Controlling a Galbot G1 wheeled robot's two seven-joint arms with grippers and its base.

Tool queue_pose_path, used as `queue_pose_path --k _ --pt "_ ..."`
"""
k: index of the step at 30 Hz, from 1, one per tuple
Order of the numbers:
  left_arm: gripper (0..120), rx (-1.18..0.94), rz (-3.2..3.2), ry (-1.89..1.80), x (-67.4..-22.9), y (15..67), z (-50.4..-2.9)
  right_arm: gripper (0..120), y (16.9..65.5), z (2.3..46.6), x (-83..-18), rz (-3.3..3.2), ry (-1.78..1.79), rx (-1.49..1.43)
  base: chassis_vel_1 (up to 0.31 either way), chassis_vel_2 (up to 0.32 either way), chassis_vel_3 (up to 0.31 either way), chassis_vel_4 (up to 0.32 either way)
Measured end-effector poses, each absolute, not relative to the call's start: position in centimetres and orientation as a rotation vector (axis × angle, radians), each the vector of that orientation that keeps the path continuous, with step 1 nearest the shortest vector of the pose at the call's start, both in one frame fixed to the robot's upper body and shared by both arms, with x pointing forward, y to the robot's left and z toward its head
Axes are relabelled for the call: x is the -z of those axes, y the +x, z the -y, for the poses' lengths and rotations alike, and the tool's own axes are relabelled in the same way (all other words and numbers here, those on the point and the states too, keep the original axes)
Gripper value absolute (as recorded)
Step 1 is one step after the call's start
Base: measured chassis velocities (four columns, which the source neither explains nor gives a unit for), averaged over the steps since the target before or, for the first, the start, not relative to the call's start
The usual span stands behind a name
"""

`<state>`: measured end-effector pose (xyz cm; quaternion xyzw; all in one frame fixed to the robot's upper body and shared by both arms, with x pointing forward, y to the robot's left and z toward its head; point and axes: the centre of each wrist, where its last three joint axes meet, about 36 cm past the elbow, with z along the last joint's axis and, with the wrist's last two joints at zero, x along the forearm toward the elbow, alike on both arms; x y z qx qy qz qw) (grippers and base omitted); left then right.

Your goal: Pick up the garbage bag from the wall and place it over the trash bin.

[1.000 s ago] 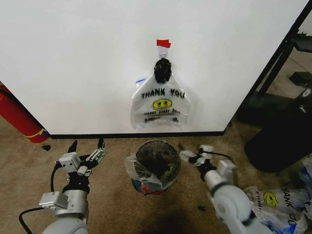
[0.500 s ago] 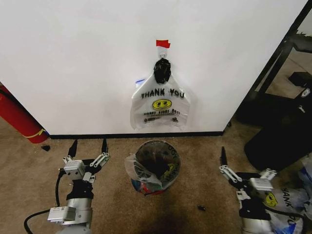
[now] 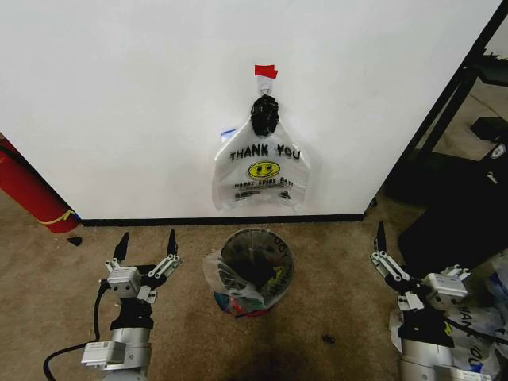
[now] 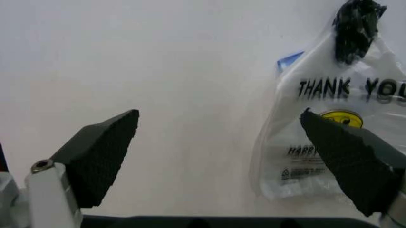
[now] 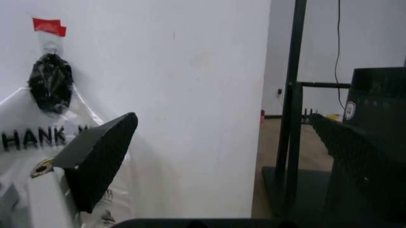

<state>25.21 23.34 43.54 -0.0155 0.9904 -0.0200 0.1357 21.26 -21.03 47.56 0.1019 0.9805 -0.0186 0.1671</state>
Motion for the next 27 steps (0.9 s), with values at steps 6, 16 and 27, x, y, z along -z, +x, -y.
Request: queue_pose_path --k 6,16,27 --pt "100 0.099 -2.891 -0.029 -42.8 26.3 -24.0 100 20.8 20.7 -47.2 -2.805 0.312 0.041 0.000 0.000 0.000 0.000" --pt "100 0.087 -2.919 -0.029 -41.4 27.0 -24.8 100 21.0 20.2 -46.3 -2.813 0.276 0.078 0.000 0.000 0.000 0.000" --pt "100 0.118 -2.890 -0.069 -43.3 25.3 -23.7 100 21.3 20.2 -44.9 -2.826 0.316 0.069 0.000 0.000 0.000 0.000"
